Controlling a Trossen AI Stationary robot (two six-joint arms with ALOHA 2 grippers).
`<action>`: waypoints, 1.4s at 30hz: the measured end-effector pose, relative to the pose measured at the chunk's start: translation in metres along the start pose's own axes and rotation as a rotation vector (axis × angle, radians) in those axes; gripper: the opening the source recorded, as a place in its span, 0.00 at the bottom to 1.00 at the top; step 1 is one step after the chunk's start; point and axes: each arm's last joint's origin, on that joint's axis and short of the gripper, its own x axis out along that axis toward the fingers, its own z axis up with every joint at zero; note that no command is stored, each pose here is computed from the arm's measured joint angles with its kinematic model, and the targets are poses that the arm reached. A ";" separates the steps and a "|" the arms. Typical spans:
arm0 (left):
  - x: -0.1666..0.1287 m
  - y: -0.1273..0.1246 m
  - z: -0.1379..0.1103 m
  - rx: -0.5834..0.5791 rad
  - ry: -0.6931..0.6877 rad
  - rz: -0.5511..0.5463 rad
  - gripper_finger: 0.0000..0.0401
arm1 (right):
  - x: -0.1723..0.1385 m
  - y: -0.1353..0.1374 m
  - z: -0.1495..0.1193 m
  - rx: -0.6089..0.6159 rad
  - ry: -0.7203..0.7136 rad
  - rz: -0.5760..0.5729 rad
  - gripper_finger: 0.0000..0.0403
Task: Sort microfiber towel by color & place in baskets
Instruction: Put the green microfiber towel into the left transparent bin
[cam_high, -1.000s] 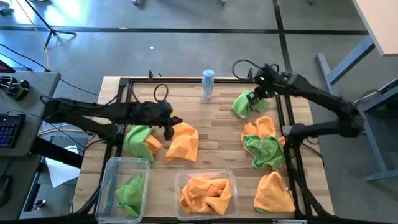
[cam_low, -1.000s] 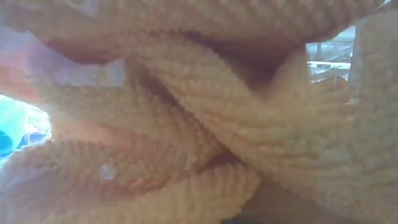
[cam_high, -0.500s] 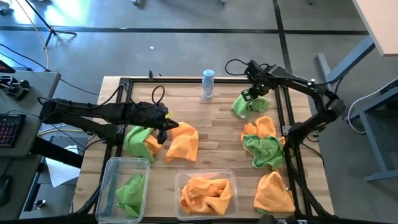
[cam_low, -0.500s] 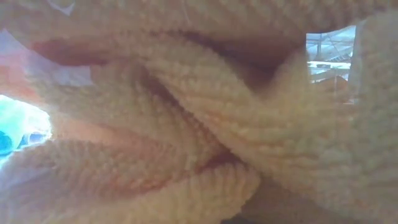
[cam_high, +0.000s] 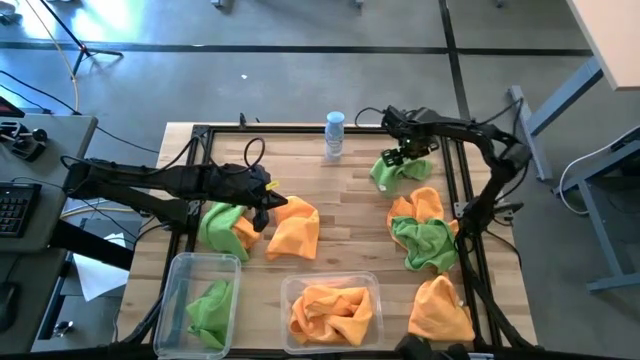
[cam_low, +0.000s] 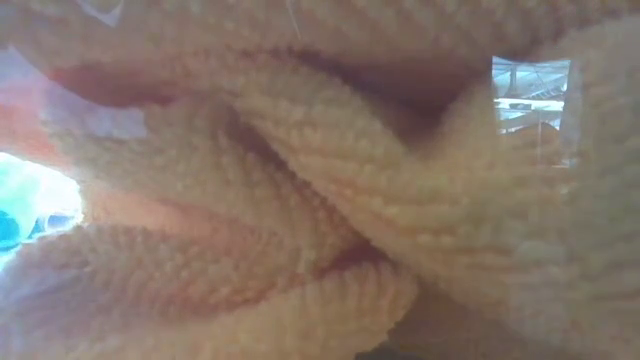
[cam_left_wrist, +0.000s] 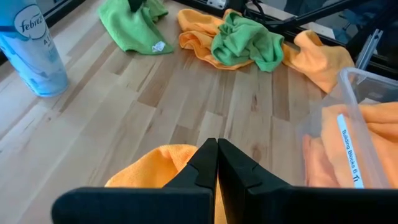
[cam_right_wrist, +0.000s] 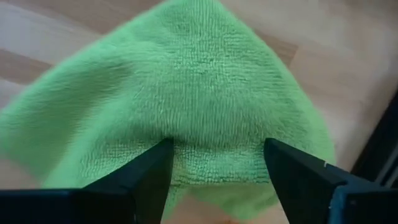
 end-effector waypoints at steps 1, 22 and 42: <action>0.000 0.000 0.000 -0.007 0.000 0.000 0.00 | 0.005 0.001 0.001 -0.002 0.007 -0.015 0.63; 0.000 -0.001 0.003 -0.073 -0.032 -0.012 0.00 | -0.033 0.001 -0.017 -0.144 -0.113 -0.052 0.04; -0.003 -0.005 0.036 0.102 -0.404 0.102 0.38 | -0.176 0.003 -0.148 -0.258 -0.651 0.477 0.00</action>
